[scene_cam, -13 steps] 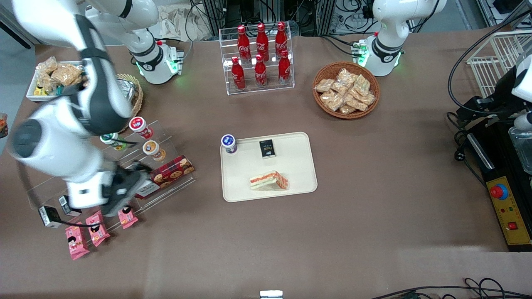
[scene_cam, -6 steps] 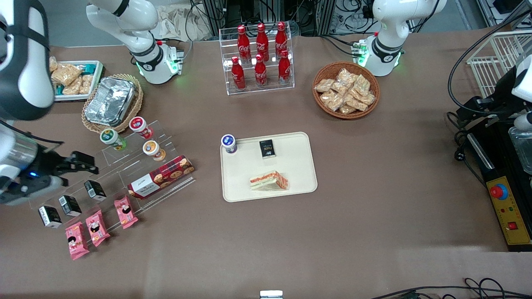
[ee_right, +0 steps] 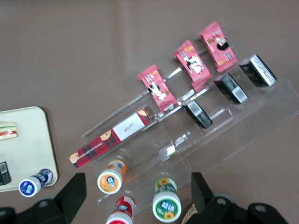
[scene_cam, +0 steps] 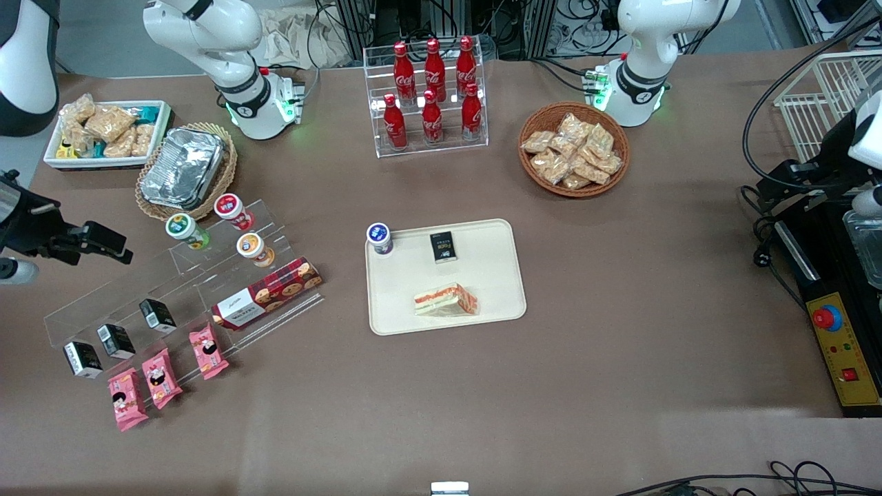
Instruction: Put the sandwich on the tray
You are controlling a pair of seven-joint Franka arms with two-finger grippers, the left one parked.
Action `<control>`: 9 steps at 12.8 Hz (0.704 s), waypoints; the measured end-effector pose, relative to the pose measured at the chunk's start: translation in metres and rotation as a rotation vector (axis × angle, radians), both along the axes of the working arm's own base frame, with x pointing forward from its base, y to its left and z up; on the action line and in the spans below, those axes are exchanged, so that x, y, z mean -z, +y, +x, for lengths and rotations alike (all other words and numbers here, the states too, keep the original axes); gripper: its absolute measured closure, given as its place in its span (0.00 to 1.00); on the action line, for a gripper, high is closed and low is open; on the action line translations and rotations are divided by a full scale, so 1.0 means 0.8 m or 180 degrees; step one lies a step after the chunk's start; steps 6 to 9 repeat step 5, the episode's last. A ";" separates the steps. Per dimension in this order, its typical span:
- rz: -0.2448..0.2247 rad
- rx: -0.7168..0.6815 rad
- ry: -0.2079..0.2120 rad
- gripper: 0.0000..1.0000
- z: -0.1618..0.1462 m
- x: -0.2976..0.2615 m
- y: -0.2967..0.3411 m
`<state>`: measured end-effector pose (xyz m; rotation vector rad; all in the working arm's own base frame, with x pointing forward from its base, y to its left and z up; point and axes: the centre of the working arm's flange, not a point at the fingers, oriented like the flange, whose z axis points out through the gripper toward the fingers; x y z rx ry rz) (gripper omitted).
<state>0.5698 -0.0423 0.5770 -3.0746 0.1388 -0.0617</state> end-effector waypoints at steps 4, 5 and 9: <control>0.0000 0.0101 0.0085 0.00 -0.017 0.014 -0.010; 0.0001 0.0134 0.0093 0.00 -0.018 0.014 -0.008; 0.0001 0.0134 0.0093 0.00 -0.018 0.014 -0.008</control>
